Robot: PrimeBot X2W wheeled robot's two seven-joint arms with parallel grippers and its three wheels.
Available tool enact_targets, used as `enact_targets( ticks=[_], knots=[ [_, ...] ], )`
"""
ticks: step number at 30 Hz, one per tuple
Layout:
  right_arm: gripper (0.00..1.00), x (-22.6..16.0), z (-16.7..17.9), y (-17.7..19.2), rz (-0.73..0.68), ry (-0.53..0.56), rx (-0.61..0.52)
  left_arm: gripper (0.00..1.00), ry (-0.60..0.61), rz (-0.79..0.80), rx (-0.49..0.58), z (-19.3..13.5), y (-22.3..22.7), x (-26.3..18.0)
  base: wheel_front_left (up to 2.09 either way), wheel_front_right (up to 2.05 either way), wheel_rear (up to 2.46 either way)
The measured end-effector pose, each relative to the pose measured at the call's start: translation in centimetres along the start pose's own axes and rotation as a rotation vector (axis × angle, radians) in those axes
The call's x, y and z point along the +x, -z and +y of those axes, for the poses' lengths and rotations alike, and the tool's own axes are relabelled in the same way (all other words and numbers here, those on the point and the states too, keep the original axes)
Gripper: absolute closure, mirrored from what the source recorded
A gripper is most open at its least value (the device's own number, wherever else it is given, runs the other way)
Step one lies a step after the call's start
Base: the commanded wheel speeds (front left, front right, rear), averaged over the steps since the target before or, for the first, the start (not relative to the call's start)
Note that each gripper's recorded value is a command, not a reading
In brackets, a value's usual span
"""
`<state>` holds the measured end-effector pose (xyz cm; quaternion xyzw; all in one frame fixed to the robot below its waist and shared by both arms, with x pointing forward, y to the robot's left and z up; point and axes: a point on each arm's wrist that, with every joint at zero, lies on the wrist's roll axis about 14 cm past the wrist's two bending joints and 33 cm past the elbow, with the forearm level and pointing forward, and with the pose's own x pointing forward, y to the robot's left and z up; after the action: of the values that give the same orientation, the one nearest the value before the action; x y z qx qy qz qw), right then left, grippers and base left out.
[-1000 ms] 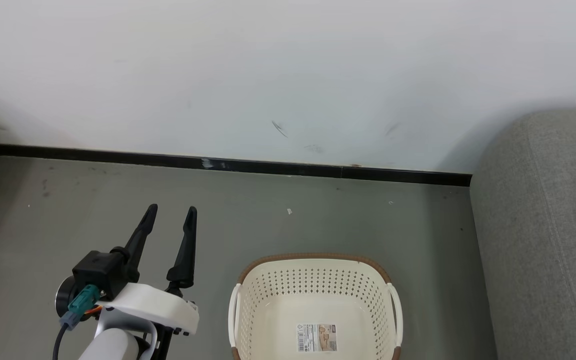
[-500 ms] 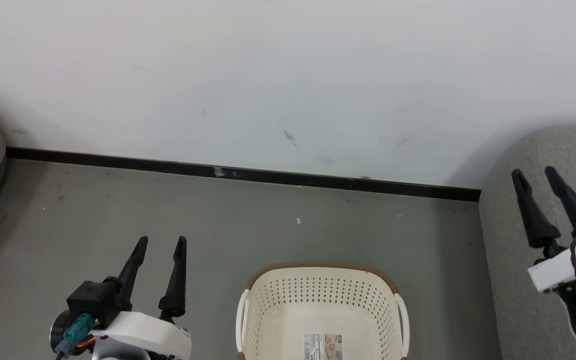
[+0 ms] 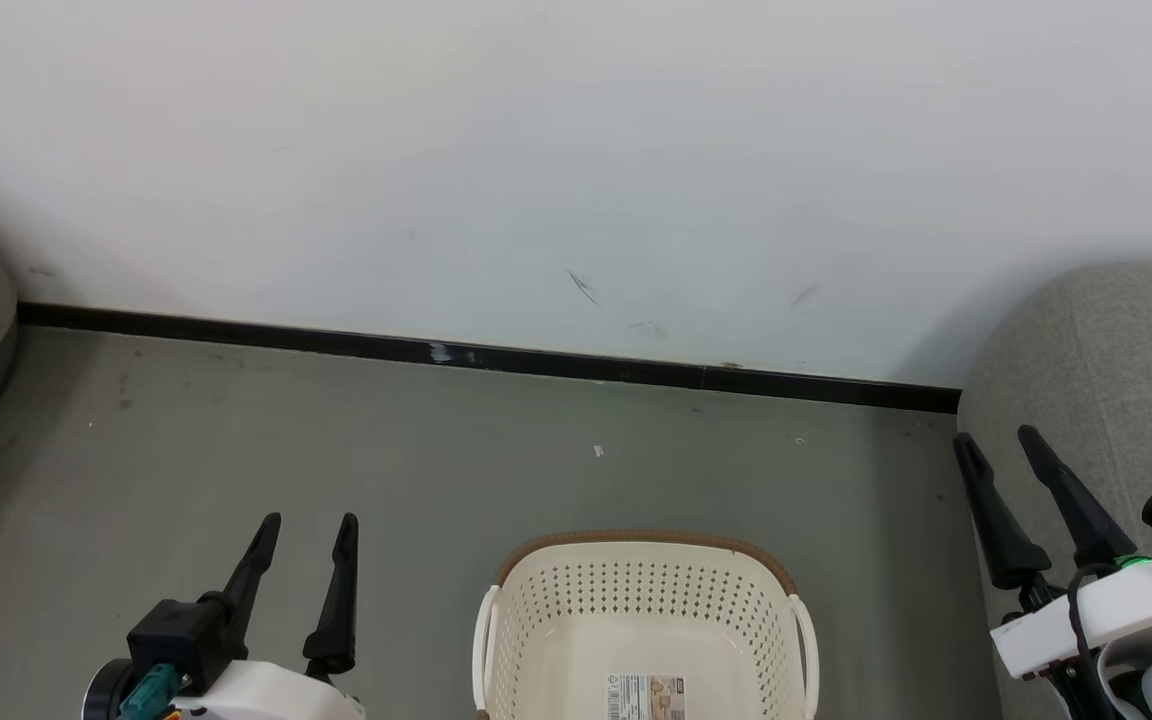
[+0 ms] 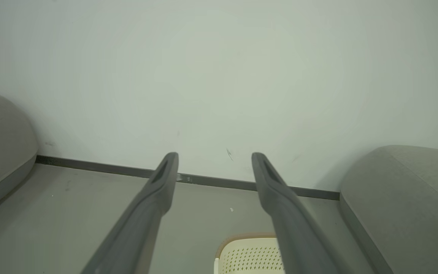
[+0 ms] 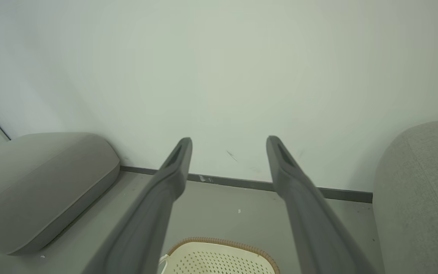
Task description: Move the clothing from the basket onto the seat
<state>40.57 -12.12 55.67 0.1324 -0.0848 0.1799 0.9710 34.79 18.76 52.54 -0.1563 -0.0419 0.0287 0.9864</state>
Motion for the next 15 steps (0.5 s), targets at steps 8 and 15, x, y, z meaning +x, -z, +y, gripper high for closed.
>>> enact_targets(
  ticks=[8, 15],
  knots=[
    [0.00, -0.8, 0.0, 0.1, -0.013, 0.033, 0.013, 0.00, 0.003, 0.003, 0.012, -0.1, 0.2, -0.2, 0.00, 0.00, 0.00],
    [0.00, -1.3, 0.5, -0.1, -0.019, 0.024, -0.015, 0.00, 0.018, -0.003, 0.017, -0.5, 0.1, 0.0, 0.00, 0.00, 0.00]
  ],
)
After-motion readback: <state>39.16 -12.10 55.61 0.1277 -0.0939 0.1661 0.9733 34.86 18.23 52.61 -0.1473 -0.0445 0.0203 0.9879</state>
